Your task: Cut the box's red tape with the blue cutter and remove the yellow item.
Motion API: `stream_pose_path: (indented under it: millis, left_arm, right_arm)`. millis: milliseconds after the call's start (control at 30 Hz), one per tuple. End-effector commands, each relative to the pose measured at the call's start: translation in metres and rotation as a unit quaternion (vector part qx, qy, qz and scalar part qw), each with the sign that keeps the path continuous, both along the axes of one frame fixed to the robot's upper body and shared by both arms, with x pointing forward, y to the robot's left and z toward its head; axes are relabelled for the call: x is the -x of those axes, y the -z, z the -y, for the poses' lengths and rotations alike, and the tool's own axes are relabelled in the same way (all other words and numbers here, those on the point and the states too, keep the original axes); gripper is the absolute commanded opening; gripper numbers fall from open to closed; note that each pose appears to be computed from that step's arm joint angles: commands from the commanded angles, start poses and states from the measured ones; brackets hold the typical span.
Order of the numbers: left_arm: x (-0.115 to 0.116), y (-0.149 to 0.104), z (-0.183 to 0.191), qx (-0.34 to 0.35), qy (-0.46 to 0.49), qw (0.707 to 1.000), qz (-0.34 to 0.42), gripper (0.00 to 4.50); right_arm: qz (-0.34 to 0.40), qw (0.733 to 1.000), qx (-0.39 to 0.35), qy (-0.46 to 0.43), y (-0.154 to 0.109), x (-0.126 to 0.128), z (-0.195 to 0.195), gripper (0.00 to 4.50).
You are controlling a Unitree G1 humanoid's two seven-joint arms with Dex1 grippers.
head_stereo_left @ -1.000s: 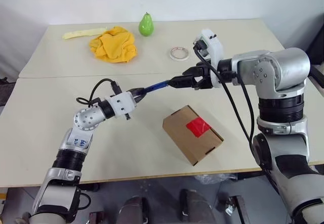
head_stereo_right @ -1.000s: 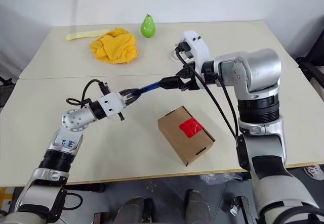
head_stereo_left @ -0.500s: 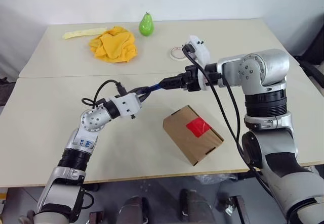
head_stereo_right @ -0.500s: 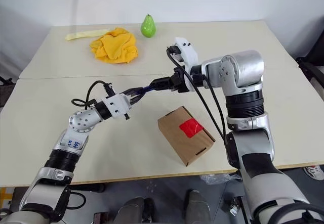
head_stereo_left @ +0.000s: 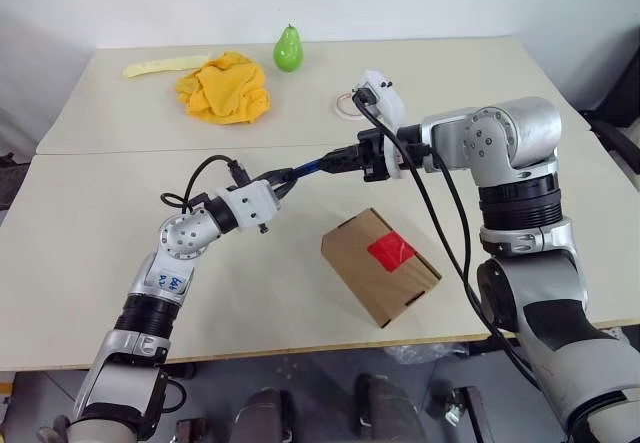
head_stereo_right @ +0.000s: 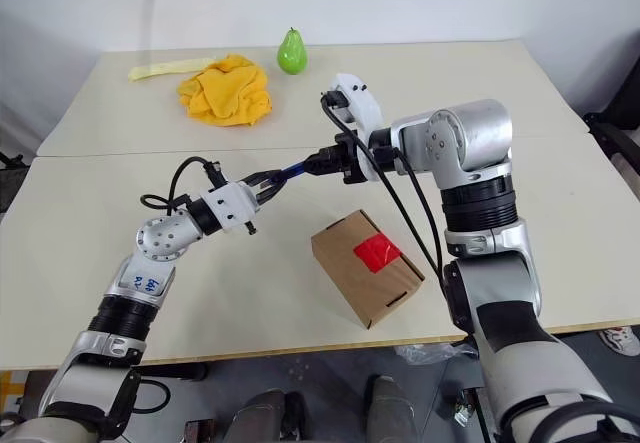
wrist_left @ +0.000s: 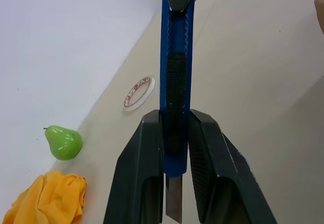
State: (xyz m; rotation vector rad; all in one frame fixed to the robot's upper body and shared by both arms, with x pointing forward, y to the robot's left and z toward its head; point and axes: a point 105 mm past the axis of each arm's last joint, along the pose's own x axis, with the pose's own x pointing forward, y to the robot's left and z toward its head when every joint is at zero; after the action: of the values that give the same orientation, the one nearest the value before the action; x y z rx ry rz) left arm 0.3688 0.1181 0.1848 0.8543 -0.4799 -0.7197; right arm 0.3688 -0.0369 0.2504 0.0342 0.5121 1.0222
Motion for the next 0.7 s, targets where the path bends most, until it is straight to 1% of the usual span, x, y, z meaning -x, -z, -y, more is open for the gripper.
stream_pose_path:
  millis: [33, 100, 133, 167, 200, 300, 333, 367, 433, 500, 533, 567, 600, 633, 667, 700]
  left_arm:
    - [0.003, -0.01, 0.004, 0.01, 0.007, 1.0, 0.014, 0.38]
    - [-0.005, -0.006, 0.0, 0.011, -0.011, 1.0, -0.008, 0.38]
    - [-0.007, -0.004, -0.001, 0.039, -0.007, 0.998, -0.048, 0.73]
    - [-0.011, 0.001, -0.005, 0.036, -0.019, 0.996, -0.079, 1.09]
    - [-0.012, 0.005, -0.009, 0.032, -0.027, 0.994, -0.1, 1.22]
    - [-0.014, 0.002, -0.024, 0.052, -0.044, 0.99, -0.126, 2.22]
    - [-0.014, 0.003, -0.03, 0.061, -0.046, 0.986, -0.147, 2.53]
    - [-0.012, 0.006, -0.037, 0.063, -0.046, 0.982, -0.174, 2.82]
    - [0.0, 0.015, -0.051, 0.09, -0.026, 0.962, -0.258, 3.43]
    - [0.015, 0.021, -0.051, 0.124, 0.003, 0.939, -0.32, 4.06]
    - [0.021, 0.021, -0.049, 0.134, 0.012, 0.932, -0.337, 4.41]
    - [0.026, 0.021, -0.047, 0.146, 0.023, 0.925, -0.351, 4.5]
    - [0.033, 0.015, -0.042, 0.176, 0.046, 0.914, -0.362, 4.5]
    - [0.044, 0.005, -0.031, 0.228, 0.087, 0.889, -0.388, 4.5]
    - [0.054, -0.002, -0.021, 0.254, 0.124, 0.866, -0.412, 4.5]
    - [0.064, -0.005, -0.012, 0.26, 0.152, 0.85, -0.432, 4.5]
  right_arm:
    - [0.035, 0.999, -0.008, 0.0, -0.019, 0.001, 0.0, 0.14]
    - [0.047, 0.999, -0.007, -0.003, -0.022, 0.003, 0.001, 0.14]
    - [0.048, 0.999, -0.008, -0.003, -0.023, 0.004, 0.002, 0.14]
    - [0.053, 0.999, -0.01, 0.0, -0.026, 0.005, 0.005, 0.14]
    - [0.056, 0.998, -0.011, 0.003, -0.027, 0.006, 0.007, 0.14]
    - [0.078, 0.997, -0.019, 0.011, -0.037, 0.008, 0.016, 0.14]
    - [0.087, 0.996, -0.02, 0.016, -0.041, 0.009, 0.02, 0.14]
    - [0.1, 0.995, -0.021, 0.02, -0.045, 0.011, 0.025, 0.14]
    - [0.126, 0.991, -0.023, 0.031, -0.055, 0.015, 0.037, 0.14]
    - [0.141, 0.989, -0.026, 0.037, -0.06, 0.02, 0.044, 0.14]
    - [0.145, 0.988, -0.027, 0.039, -0.061, 0.022, 0.046, 0.14]
    - [0.147, 0.988, -0.028, 0.04, -0.062, 0.024, 0.048, 0.14]
    - [0.154, 0.987, -0.03, 0.042, -0.064, 0.028, 0.053, 0.14]
    - [0.161, 0.985, -0.032, 0.045, -0.065, 0.033, 0.059, 0.14]
    - [0.168, 0.984, -0.032, 0.048, -0.066, 0.038, 0.064, 0.14]
    - [0.175, 0.983, -0.032, 0.053, -0.066, 0.042, 0.068, 0.14]
